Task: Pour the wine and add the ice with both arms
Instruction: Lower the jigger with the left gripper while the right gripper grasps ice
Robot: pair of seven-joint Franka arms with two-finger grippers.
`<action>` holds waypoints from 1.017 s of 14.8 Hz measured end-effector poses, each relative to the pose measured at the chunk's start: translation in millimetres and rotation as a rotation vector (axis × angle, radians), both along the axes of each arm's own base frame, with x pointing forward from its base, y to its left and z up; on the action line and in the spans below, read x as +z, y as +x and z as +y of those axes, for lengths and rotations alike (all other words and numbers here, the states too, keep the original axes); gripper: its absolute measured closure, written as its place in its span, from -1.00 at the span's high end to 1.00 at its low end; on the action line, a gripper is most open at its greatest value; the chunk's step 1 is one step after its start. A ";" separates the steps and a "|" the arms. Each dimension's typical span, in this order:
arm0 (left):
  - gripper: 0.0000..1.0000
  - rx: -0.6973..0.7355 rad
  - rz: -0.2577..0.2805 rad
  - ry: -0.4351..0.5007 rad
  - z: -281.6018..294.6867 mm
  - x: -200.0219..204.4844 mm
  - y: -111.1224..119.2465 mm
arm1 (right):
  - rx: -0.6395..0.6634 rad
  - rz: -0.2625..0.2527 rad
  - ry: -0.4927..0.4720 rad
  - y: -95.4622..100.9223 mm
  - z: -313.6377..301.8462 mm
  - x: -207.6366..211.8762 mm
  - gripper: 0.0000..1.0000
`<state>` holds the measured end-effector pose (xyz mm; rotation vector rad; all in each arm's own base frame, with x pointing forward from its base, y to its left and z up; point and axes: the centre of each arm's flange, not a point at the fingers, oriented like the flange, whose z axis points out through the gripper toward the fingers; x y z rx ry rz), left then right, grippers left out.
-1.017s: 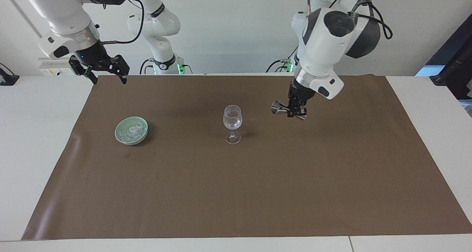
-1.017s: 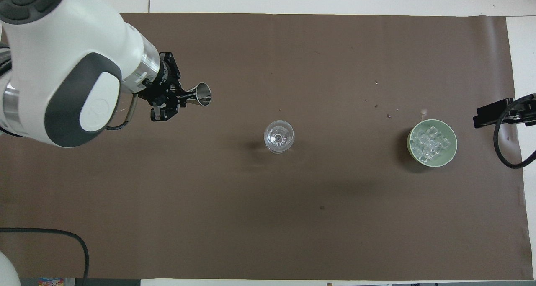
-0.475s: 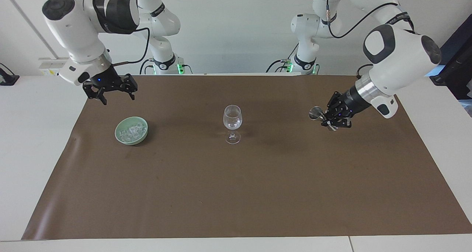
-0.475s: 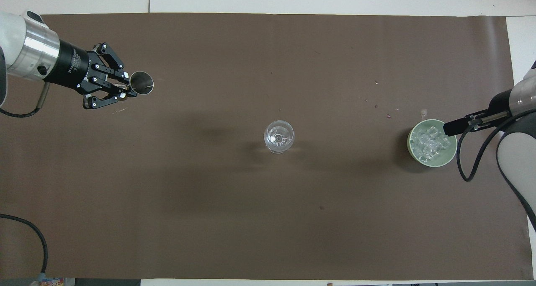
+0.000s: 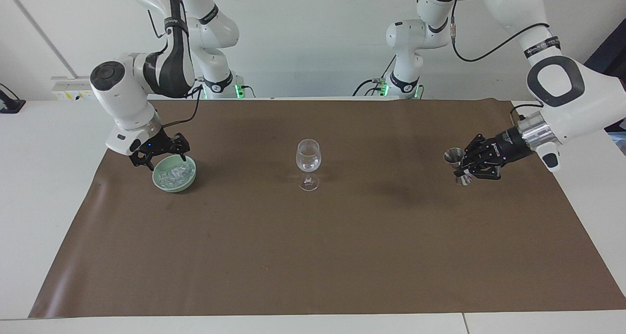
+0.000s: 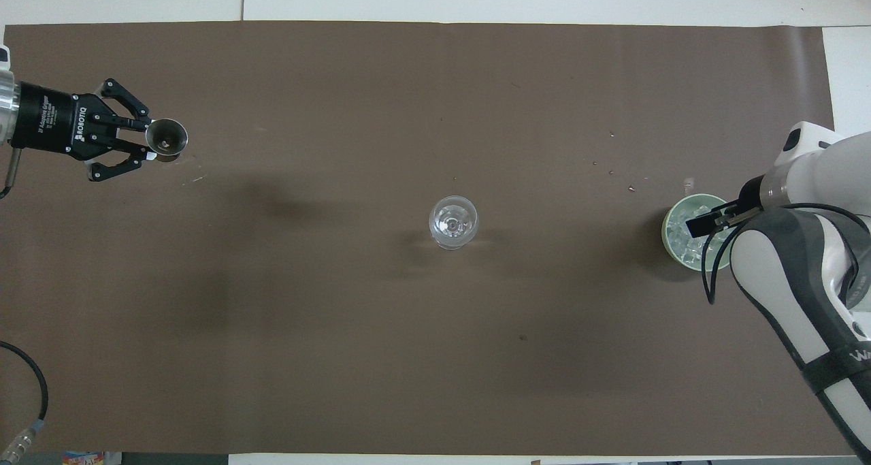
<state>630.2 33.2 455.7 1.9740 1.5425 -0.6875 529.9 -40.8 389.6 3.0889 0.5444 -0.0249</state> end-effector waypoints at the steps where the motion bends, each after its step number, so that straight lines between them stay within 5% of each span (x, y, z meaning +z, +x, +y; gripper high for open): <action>1: -0.57 -0.015 -0.003 -0.036 16.5 -11.3 -1.4 | 0.002 -0.002 0.000 -1.4 0.5 -4.9 0.99; 7: -0.57 0.037 -0.003 -0.129 79.6 -53.2 -4.0 | 0.017 -0.020 -0.002 -10.3 -4.2 -35.6 0.74; 15: -0.57 0.180 0.014 -0.242 155.4 -93.0 -41.1 | 0.026 -0.011 -0.001 -15.4 -17.8 -42.4 0.54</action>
